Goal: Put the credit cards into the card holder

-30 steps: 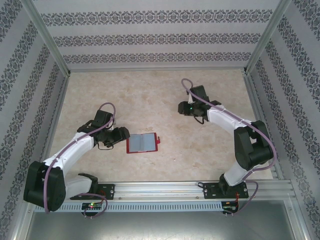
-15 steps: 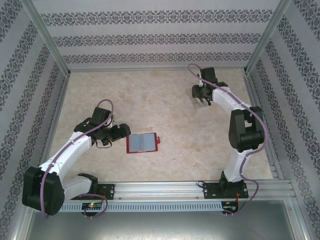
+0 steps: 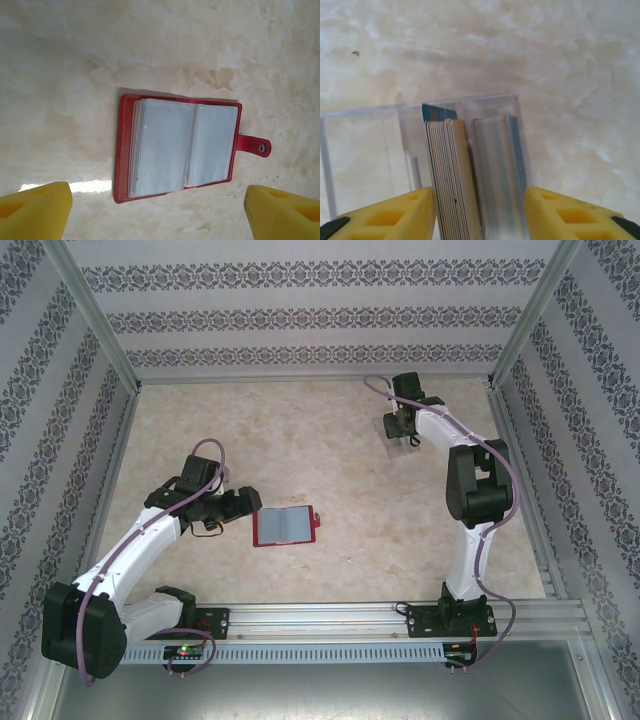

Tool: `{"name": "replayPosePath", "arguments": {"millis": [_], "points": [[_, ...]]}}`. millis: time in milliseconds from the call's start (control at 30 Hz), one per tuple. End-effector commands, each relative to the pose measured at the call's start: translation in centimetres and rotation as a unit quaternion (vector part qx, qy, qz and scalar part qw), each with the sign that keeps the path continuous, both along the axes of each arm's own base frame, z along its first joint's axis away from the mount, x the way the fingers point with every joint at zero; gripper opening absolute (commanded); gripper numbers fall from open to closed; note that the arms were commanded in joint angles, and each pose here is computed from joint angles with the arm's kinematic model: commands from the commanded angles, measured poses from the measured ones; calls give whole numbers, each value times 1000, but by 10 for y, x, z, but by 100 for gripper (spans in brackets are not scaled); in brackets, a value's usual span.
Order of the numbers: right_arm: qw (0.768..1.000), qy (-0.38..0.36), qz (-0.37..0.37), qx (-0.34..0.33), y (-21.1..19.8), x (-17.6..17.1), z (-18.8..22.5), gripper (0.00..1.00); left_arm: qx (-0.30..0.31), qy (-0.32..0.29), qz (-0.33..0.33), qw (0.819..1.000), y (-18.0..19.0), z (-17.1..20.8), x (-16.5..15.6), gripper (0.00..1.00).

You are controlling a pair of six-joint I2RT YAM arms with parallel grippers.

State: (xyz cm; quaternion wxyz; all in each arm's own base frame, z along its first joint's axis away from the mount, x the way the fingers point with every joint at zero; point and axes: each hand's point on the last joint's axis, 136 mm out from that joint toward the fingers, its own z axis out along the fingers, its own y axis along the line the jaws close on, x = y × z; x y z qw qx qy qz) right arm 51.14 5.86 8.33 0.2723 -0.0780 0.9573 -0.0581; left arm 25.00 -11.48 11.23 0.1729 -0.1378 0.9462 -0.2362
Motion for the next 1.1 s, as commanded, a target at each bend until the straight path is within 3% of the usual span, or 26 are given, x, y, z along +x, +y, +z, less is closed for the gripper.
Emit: {"name": "replayPosePath", "arguments": {"millis": [0, 300, 433, 667, 867, 1067], "points": [[998, 10, -9, -55, -16, 2, -3, 50, -5, 5, -8, 1000, -4, -4, -4, 89], [992, -13, -32, -123, -37, 0, 19, 44, 10, 9, -3, 1000, 2, -5, -8, 90], [990, -15, -38, -137, -42, -1, 22, 33, -1, 9, -8, 1000, -2, -10, -9, 90], [988, -18, -45, -145, -45, -3, 23, 25, -4, 16, -12, 1000, -3, -17, -12, 90], [987, -13, -49, -149, -48, -6, 23, 3, -2, 20, -8, 1000, -2, -20, -15, 90], [990, -13, -47, -134, -41, -9, 25, 0, -2, 31, -8, 999, -2, -23, -18, 90]]}}
